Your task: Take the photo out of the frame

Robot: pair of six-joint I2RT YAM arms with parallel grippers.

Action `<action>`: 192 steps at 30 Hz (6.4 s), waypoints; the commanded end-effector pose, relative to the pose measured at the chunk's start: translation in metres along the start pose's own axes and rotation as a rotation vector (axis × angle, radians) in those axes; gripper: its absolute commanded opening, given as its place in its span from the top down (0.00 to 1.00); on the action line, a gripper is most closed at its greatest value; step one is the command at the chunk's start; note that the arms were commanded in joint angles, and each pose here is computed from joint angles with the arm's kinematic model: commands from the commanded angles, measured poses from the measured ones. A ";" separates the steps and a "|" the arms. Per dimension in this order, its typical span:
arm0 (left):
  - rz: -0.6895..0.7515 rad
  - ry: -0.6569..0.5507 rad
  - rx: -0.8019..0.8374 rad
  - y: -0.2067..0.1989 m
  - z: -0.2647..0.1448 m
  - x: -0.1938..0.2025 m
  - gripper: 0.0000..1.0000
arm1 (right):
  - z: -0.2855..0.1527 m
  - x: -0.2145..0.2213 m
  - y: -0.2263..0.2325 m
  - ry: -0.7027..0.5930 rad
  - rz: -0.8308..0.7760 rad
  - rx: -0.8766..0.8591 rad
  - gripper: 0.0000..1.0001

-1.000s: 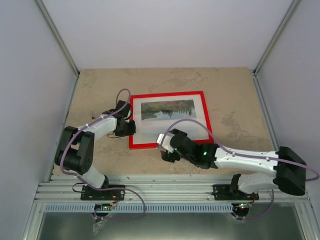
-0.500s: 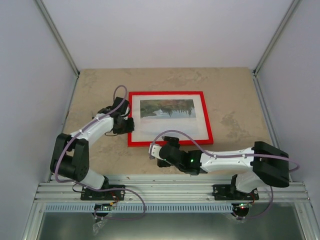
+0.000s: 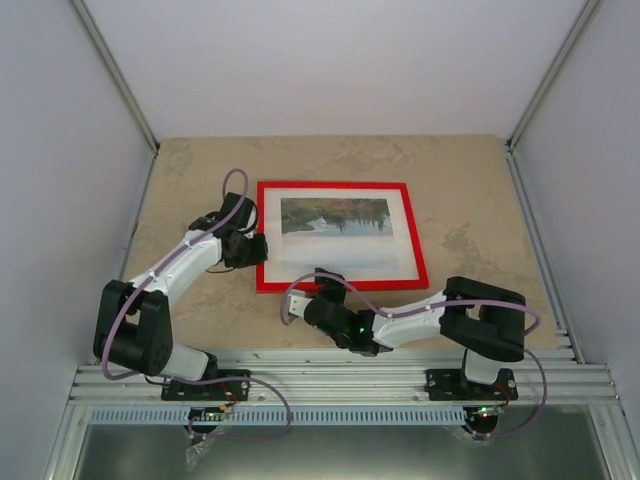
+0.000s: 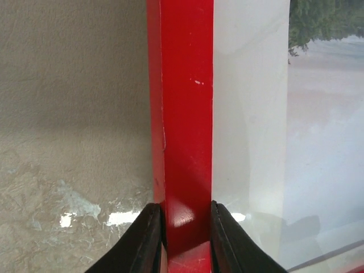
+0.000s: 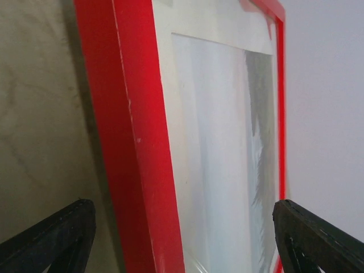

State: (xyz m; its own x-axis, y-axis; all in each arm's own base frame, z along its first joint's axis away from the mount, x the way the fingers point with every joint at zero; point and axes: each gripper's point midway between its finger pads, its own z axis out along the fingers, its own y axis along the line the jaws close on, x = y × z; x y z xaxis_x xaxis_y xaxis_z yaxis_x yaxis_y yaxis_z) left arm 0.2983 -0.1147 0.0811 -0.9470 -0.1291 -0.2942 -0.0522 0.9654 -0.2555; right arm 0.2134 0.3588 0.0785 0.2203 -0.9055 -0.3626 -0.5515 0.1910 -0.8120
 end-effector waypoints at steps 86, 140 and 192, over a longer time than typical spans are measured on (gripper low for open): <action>-0.005 -0.530 0.547 -0.052 -0.128 -0.072 0.09 | -0.144 -0.003 -0.351 -0.706 1.371 -0.293 1.00; -0.073 0.115 0.253 -0.004 0.054 -0.039 0.71 | 0.145 0.201 -0.167 -0.137 1.787 -0.853 0.97; -0.361 -0.462 -0.217 0.077 -0.119 -0.068 0.00 | -0.060 0.201 -0.268 -0.143 1.514 -0.012 0.02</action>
State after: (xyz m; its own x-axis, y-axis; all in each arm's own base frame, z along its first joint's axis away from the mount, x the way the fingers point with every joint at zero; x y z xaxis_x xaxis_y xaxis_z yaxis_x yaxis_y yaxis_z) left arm 0.3333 -0.0253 0.1761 -0.6683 -0.4568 -0.5871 -0.3635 0.8892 -0.2780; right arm 0.3586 0.1083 0.2455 -0.5112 0.1506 -0.8462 -0.3438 0.8665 0.3620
